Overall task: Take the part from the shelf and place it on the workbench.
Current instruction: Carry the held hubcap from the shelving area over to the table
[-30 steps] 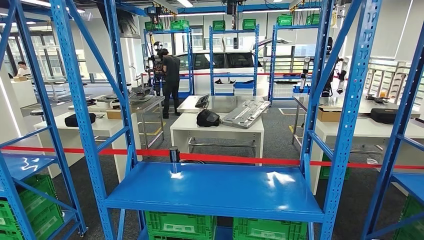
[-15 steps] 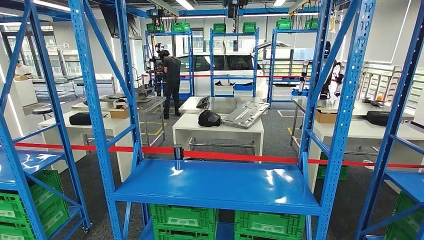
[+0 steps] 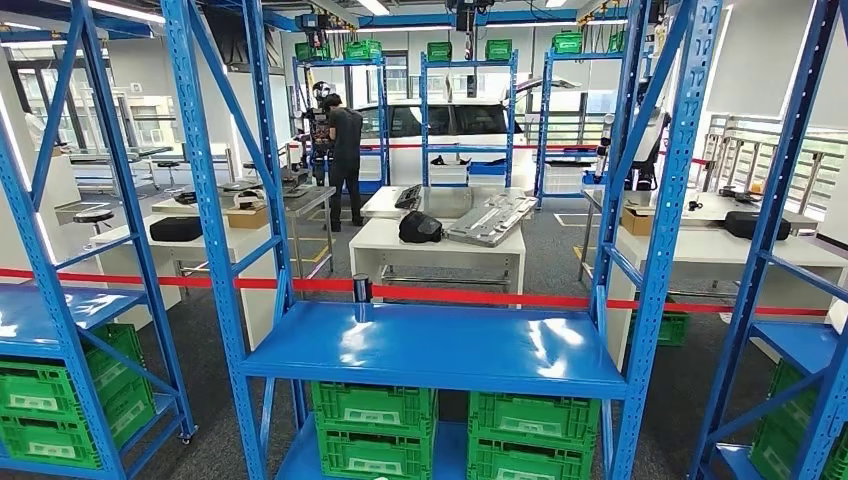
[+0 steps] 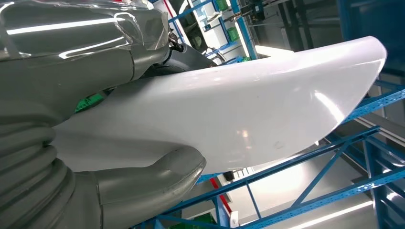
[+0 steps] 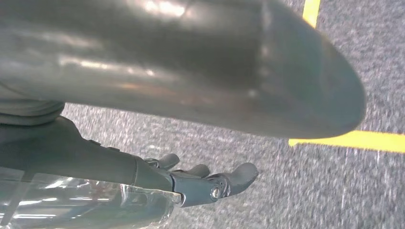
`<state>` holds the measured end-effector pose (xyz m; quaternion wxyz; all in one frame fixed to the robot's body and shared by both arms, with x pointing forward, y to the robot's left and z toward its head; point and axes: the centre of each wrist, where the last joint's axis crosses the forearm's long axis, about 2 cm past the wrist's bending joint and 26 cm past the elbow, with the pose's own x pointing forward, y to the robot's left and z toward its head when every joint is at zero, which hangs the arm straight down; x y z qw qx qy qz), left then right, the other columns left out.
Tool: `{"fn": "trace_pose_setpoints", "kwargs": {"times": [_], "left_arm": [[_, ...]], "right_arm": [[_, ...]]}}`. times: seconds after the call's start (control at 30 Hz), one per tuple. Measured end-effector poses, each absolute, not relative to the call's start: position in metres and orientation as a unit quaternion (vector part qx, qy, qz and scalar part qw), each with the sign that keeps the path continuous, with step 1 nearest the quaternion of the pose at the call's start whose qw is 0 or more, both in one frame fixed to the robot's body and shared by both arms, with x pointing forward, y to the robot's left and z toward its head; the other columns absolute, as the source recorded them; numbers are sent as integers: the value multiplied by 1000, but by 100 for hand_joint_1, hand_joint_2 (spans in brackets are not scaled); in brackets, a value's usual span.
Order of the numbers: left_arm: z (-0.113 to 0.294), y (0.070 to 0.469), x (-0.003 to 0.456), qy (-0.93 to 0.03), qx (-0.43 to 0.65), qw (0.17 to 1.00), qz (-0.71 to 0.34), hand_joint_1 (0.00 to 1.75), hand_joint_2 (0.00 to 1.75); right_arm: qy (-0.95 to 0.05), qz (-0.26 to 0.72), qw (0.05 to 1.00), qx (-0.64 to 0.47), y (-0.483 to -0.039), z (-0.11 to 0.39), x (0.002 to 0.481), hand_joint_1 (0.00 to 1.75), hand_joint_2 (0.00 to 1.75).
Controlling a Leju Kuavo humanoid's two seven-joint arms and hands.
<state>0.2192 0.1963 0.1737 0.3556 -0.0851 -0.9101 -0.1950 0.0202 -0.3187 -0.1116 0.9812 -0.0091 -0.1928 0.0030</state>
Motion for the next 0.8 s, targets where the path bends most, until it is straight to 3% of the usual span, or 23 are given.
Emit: {"fn": "trace_pose_setpoints", "kwargs": {"times": [0.8], "left_arm": [[171,198,218,-912,-79,354,-192,175,175]], "right_arm": [[-188,3,982,-9,-316,-112,15,0,0]]}}
